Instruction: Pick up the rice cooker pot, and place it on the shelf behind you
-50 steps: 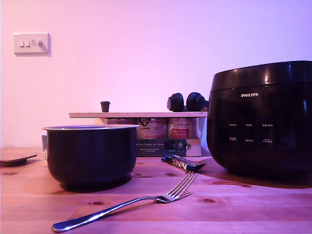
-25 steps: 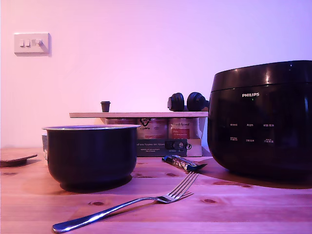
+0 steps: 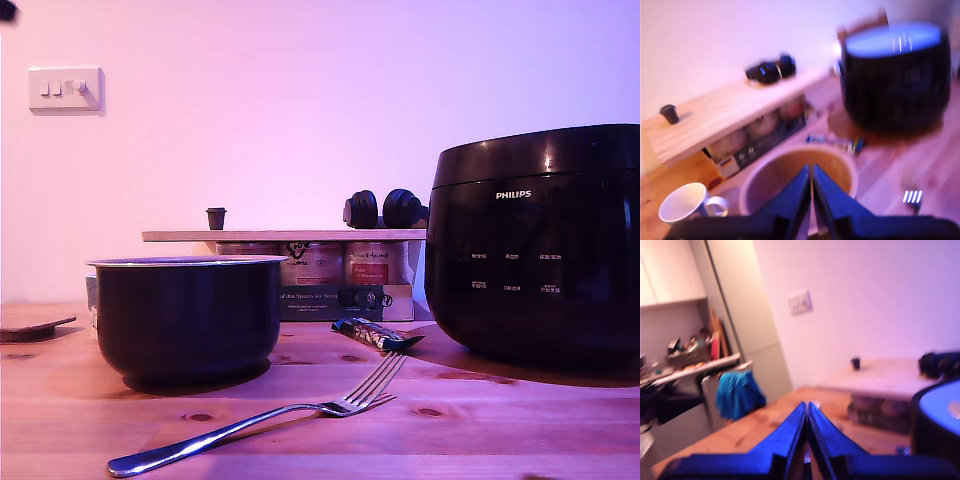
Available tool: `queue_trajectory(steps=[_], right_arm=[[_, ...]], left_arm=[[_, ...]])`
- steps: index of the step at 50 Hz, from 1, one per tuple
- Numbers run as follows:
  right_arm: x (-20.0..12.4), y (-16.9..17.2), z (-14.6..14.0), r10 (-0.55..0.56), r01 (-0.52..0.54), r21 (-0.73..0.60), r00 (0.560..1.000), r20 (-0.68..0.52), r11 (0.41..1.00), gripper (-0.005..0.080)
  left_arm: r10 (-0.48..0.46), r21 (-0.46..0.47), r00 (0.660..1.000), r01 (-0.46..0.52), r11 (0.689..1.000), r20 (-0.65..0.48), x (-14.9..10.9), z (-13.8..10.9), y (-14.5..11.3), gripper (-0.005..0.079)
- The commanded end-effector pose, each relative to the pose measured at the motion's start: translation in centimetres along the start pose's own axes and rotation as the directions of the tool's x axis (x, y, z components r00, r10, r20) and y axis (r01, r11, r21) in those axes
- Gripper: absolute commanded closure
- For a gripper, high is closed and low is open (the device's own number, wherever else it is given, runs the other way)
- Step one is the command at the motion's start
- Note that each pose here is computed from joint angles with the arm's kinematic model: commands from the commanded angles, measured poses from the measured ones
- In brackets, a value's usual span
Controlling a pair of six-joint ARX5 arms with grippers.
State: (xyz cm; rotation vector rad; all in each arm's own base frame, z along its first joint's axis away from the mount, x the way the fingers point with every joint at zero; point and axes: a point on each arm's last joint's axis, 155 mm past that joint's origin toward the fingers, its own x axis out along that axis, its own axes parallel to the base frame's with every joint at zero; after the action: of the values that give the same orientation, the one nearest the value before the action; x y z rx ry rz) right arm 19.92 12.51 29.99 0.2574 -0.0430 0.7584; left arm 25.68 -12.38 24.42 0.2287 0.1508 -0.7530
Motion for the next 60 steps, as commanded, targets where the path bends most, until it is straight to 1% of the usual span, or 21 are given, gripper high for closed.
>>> queue_trajectory(steps=[1,7,9,12,17,20,23,25,31,37,40,44,49,60], right_arm=[[0.3,-0.2,-0.4,0.002,-0.002,0.010,1.000,-0.026,1.000,0.0765],[0.8,-0.8,-1.2,-0.007,0.009,0.027,0.998,-0.066,1.000,0.0765],[1.0,-1.1,-1.5,-0.010,0.012,0.034,0.997,-0.077,0.999,0.0765],[1.1,-1.4,-1.9,-0.014,0.017,0.030,0.996,-0.093,0.999,0.0765],[1.4,-2.0,-2.7,-0.022,0.026,0.030,0.992,-0.126,0.999,0.0765],[1.6,-2.3,-3.3,-0.026,0.033,0.047,0.989,-0.146,0.998,0.0765],[1.7,-2.6,-3.8,-0.030,0.042,0.066,0.986,-0.166,0.997,0.0765],[1.7,-2.7,-4.2,-0.033,0.047,0.075,0.983,-0.179,0.996,0.0765],[1.8,-3.2,-5.2,-0.040,0.058,0.080,0.975,-0.217,0.995,0.0765],[1.7,-3.4,-5.9,-0.044,0.067,0.086,0.969,-0.243,0.994,0.0765],[1.7,-3.5,-6.1,-0.047,0.071,0.091,0.967,-0.250,0.993,0.0765],[1.6,-3.5,-6.4,-0.047,0.074,0.093,0.965,-0.258,0.993,0.0765],[1.6,-3.5,-6.6,-0.048,0.077,0.099,0.963,-0.266,0.992,0.0765],[1.3,-3.6,-7.4,-0.050,0.091,0.125,0.954,-0.297,0.988,0.0765]], left_arm=[[-0.035,0.075,0.998,0.039,0.996,-0.042,1.0,-0.7,-0.1,0.0702],[-0.084,0.113,0.989,0.098,0.989,-0.119,2.6,-1.8,-0.3,0.0604],[-0.103,0.113,0.984,0.119,0.986,-0.142,3.1,-2.1,-0.5,0.0561],[-0.121,0.144,0.977,0.147,0.979,-0.177,3.9,-2.5,-0.6,0.0495],[-0.111,0.220,0.964,0.166,0.961,-0.242,5.3,-3.3,-0.3,0.0399],[-0.100,0.257,0.954,0.176,0.950,-0.283,6.2,-3.7,-0.1,0.0366],[-0.089,0.288,0.942,0.188,0.939,-0.323,7.1,-4.1,0.0,0.0360],[-0.093,0.291,0.933,0.202,0.935,-0.348,7.8,-4.5,-0.1,0.0360],[-0.135,0.293,0.892,0.280,0.914,-0.432,9.4,-6.2,-1.2,0.0360],[-0.169,0.289,0.831,0.365,0.885,-0.530,10.3,-8.9,-2.2,0.0355],[-0.183,0.282,0.794,0.407,0.869,-0.580,10.5,-10.4,-2.7,0.0348],[-0.183,0.283,0.755,0.443,0.850,-0.630,10.9,-12.0,-3.0,0.0347],[-0.163,0.290,0.719,0.463,0.838,-0.676,11.5,-13.6,-2.9,0.0342],[-0.174,0.257,0.658,0.504,0.825,-0.733,12.7,-16.1,-3.3,0.0342]])
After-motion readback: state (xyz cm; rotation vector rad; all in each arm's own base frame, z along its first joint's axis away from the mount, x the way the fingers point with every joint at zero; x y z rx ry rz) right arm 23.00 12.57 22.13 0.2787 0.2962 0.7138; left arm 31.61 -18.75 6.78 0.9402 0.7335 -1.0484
